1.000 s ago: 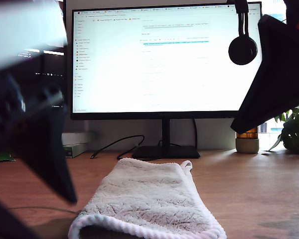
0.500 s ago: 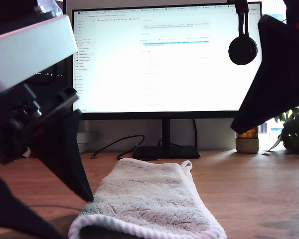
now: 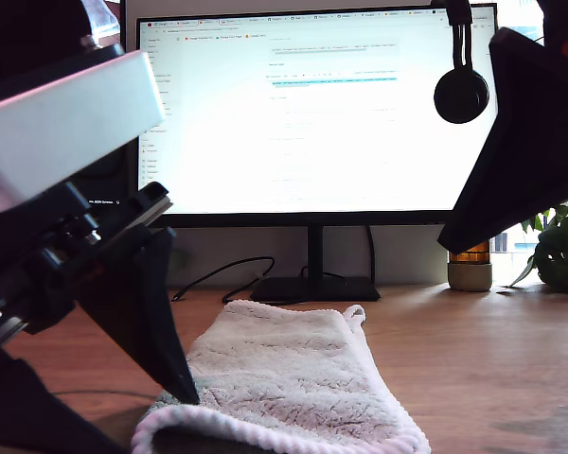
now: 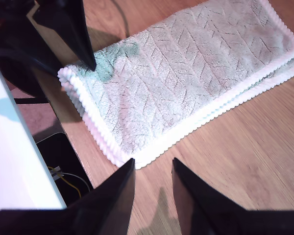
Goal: Fold the tea towel to a neat square and place it to the right
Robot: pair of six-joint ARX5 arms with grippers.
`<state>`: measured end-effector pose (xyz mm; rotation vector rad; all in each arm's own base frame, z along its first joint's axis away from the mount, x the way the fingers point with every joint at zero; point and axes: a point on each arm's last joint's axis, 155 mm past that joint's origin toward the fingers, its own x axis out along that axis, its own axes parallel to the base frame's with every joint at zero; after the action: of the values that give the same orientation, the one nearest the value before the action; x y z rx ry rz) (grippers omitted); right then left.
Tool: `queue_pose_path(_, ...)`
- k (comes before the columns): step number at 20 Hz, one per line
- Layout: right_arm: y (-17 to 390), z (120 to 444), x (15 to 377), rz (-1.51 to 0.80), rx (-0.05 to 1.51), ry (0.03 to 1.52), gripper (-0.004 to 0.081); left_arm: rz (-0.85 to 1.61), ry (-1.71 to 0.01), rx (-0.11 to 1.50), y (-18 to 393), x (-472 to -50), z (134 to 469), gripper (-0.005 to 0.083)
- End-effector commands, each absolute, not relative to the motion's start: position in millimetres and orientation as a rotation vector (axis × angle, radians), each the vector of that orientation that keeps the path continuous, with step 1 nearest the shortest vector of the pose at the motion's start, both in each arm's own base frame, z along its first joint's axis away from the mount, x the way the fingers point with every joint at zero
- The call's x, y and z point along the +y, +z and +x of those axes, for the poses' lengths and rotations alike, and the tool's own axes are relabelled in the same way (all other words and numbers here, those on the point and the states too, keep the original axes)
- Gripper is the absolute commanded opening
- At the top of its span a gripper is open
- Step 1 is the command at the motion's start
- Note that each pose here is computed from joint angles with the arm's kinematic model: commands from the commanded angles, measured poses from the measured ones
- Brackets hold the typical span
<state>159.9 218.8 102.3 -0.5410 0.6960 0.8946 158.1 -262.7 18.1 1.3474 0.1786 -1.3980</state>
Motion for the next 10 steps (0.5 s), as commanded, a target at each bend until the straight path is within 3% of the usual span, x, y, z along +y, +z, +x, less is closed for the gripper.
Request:
queue_pose_path(1, 99.4, 159.8, 218.6, -0.538, 0.703, 0.890, 0.0211, 1.347, -1.414, 0.178, 14.5, -263.0, 155.0, 0.0278)
queue_pose_path(4, 99.5, 159.9, 218.7, -0.537, 0.702, 0.890, 0.0211, 1.342, -1.425, 0.185, 13.3, -262.4, 152.8, 0.0119)
queue_pose_path(8, 100.8, 160.1, 220.3, -0.520, 0.702, 0.888, 0.0212, 1.339, -1.427, 0.183, 13.7, -262.8, 152.4, -0.0015)
queue_pose_path(10, 102.4, 157.6, 226.5, -0.504, 0.695, 0.916, 0.0225, 1.338, -1.425, 0.179, 15.4, -263.8, 153.0, -0.0024)
